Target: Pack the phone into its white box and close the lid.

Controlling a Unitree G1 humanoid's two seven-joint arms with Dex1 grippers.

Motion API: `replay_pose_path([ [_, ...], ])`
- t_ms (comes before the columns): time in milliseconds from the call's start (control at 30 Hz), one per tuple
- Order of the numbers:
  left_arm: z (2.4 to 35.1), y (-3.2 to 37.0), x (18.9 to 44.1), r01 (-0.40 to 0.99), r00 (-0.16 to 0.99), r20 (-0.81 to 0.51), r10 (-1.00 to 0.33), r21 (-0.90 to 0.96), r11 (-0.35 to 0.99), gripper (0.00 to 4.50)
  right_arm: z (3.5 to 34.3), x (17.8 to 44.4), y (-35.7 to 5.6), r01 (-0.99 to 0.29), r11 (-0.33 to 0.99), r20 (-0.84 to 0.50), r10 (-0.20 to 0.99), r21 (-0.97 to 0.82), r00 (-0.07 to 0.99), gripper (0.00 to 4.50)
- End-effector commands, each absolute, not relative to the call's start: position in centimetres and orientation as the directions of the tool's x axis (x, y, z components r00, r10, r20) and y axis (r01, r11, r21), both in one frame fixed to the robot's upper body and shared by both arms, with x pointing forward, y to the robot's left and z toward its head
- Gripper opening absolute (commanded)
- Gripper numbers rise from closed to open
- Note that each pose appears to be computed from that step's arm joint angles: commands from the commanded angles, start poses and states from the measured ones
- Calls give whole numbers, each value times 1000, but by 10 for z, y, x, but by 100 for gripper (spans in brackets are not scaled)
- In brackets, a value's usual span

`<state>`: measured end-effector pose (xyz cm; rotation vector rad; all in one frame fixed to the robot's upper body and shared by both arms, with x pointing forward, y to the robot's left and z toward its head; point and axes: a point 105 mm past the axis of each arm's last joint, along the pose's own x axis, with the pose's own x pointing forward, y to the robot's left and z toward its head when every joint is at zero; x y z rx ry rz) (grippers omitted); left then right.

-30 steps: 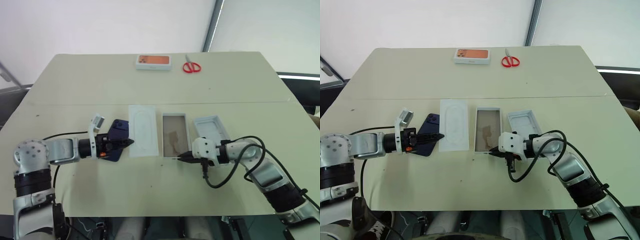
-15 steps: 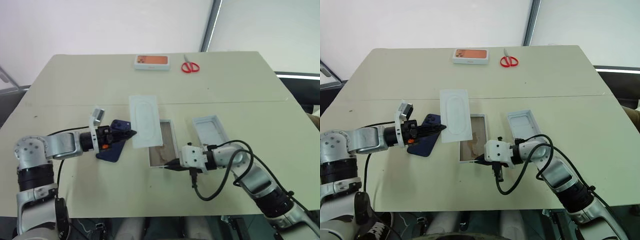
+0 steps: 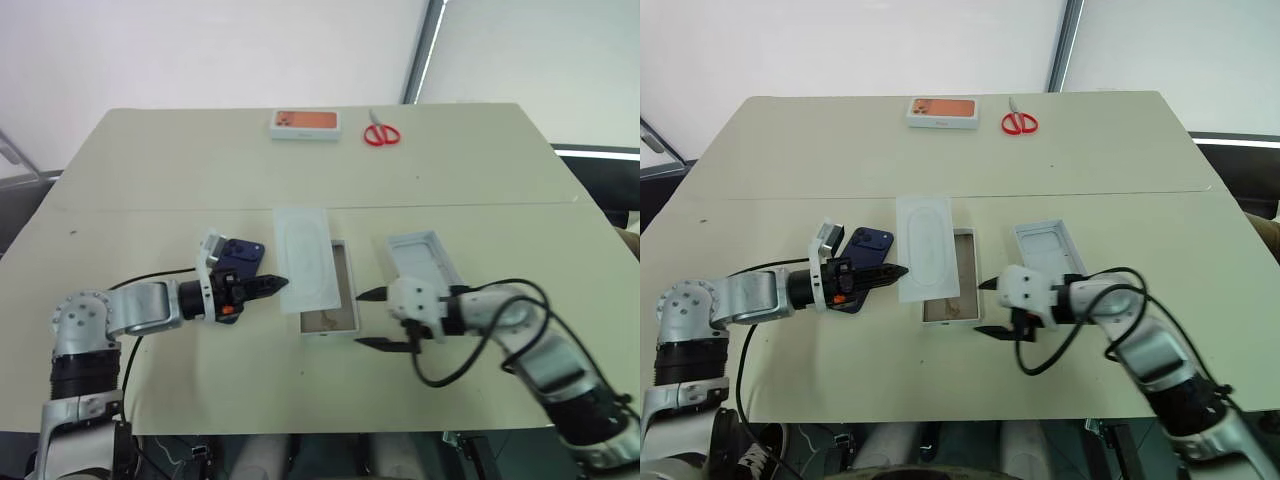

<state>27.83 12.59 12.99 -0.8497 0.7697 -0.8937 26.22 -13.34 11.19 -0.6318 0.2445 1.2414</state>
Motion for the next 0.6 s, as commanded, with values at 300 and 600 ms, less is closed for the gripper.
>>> replay_pose_path([
  [300,120,106,278,325,387,-236,-891,-870,371,0,125,275,-151,-880,256,-448,783,-400,432,375],
  [600,118,105,279,328,376,-254,-891,-863,384,240,122,277,-152,-873,266,-445,777,-408,445,379],
])
